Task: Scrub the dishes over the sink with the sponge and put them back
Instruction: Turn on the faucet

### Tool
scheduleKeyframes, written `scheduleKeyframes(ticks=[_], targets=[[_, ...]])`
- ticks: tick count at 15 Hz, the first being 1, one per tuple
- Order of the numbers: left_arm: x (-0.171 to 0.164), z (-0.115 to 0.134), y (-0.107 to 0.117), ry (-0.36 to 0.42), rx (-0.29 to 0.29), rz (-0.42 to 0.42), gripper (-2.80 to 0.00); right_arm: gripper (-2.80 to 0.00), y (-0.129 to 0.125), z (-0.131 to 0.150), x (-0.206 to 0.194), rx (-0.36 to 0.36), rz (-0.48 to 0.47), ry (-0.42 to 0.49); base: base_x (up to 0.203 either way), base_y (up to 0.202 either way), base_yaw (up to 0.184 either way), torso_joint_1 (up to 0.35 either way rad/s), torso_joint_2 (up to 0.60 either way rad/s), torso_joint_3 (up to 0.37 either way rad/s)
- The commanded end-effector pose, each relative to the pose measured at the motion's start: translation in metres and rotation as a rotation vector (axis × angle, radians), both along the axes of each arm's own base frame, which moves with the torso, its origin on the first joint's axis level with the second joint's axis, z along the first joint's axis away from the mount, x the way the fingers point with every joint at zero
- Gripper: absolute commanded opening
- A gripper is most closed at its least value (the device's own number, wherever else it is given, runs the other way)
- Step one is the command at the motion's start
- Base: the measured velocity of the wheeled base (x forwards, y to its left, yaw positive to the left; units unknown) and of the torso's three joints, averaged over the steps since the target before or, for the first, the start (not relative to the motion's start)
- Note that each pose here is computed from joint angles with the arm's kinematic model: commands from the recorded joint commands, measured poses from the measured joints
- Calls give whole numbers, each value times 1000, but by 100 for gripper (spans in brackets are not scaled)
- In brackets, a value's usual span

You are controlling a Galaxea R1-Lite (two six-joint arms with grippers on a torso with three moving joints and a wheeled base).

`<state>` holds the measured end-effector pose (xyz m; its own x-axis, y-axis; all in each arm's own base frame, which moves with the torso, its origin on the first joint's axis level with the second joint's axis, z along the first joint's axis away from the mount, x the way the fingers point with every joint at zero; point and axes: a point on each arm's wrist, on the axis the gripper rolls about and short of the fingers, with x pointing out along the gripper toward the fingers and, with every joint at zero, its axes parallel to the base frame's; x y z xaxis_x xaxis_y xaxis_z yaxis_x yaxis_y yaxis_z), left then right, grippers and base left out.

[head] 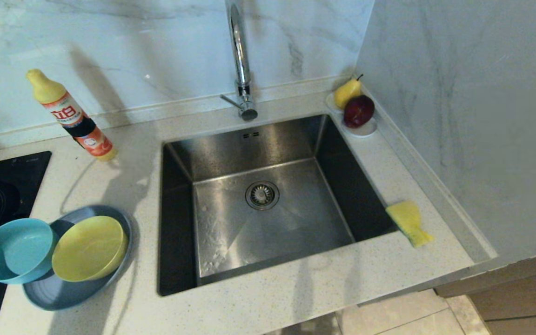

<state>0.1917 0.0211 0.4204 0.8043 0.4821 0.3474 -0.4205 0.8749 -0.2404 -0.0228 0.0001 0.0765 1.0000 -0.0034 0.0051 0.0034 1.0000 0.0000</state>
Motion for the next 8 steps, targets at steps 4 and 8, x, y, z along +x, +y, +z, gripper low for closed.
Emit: scheduleKeyframes(ticks=[4,8], targets=[[-116,-60,-13,312,70,-270,-280,-280,0,0,0,0,0,1,0,0,0,0,0,0],[-173,-153,-23,501,143,-551,-280,-280,0,0,0,0,0,1,0,0,0,0,0,0]])
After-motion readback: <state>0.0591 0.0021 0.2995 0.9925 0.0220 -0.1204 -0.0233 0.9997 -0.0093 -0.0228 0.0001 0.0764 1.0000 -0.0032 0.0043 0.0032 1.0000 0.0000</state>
